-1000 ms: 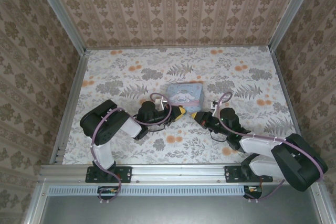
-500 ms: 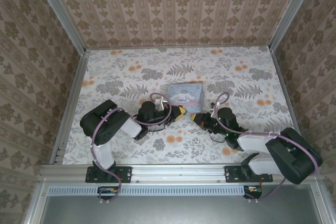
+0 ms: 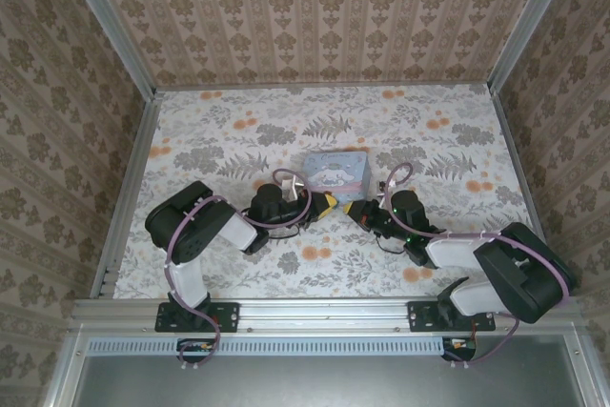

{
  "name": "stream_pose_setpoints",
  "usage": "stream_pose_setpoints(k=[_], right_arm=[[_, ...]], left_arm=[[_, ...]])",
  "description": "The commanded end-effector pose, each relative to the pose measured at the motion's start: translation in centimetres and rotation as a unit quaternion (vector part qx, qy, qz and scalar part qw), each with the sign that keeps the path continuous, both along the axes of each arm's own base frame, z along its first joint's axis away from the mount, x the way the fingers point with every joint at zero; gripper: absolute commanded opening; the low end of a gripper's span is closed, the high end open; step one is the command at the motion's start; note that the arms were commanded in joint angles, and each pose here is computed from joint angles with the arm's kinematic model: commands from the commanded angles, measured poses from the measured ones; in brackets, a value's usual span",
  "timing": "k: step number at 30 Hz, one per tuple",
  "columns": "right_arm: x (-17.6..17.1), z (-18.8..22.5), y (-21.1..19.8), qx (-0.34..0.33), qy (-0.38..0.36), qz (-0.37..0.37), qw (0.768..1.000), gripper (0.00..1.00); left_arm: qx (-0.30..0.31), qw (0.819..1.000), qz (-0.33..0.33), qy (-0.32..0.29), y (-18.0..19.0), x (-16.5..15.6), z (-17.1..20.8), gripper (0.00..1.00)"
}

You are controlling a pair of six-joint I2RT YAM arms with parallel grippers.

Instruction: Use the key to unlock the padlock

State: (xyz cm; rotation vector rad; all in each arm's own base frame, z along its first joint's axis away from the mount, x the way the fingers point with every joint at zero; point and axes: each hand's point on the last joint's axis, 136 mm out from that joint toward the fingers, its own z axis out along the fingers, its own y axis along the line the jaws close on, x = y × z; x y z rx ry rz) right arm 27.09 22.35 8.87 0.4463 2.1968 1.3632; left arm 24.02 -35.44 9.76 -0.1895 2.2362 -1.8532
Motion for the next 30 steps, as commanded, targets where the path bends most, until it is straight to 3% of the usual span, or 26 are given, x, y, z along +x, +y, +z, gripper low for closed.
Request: stream_pose_setpoints(k=[1,19,30], right_arm=[[0.7,1.6,0.8,0.021,-0.023,0.007,0.999,0.0],[1.2,1.8,1.5,0.029,-0.024,0.008,0.999,0.0],[1.8,2.2,1.7,0.054,-0.035,-0.005,0.998,0.0]], left_arm=[[-0.018,1.0,-0.003,-0.013,-0.4,-0.1,1.1,0.0],[-0.021,1.0,-0.003,-0.011,-0.7,-0.3,1.3,0.0],[-0.046,0.999,-0.008,-0.014,-1.7,-0.9,3.3,0.0]])
